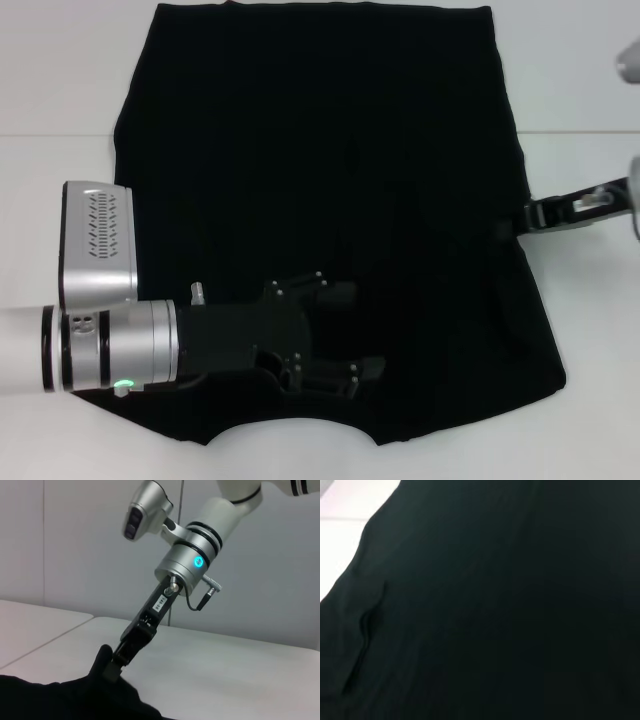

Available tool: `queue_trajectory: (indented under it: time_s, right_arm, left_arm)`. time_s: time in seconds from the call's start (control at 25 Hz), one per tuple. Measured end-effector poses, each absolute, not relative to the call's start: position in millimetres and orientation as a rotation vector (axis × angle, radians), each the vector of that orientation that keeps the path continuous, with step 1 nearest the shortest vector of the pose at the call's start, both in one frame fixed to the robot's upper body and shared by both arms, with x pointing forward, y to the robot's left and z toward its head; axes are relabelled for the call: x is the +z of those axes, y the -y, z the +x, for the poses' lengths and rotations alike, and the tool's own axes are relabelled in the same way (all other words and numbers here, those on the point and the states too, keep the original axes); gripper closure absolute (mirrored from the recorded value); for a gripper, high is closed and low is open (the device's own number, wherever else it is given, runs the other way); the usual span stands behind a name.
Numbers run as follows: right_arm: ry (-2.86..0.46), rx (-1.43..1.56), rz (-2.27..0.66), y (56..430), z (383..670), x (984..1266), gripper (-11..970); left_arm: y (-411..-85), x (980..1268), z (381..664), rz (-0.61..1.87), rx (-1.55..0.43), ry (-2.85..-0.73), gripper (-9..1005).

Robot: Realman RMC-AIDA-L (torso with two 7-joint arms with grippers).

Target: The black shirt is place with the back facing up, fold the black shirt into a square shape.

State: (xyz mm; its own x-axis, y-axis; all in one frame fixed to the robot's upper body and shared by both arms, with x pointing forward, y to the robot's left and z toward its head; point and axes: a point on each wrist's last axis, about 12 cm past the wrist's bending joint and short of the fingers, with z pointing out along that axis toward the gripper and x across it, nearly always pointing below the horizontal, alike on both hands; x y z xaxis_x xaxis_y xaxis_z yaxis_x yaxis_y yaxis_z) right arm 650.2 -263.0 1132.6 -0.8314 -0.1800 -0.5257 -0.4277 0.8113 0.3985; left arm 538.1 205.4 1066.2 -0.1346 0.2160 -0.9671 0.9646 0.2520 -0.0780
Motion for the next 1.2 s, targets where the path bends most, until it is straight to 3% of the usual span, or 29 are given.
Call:
queue_trajectory:
  time_s: [0.24,0.92,1.16,1.2]
  right_arm:
    - [-2.545,0.682,-0.531,240,656,1138,950]
    - [-2.569,0.649,-0.619,222,653,1131,947]
    - [-2.550,0.643,-0.609,217,658,1139,771]
    - [-2.548,0.634,-0.573,221,660,1141,653]
  left_arm:
    - [-208,1068,540,1.113,-0.970,-1.566,50]
    - [-210,1067,540,1.105,-0.967,-1.570,51]
    - [-210,1067,540,1.105,-0.964,-1.572,51]
    - [-210,1067,540,1.105,-0.962,-1.574,51]
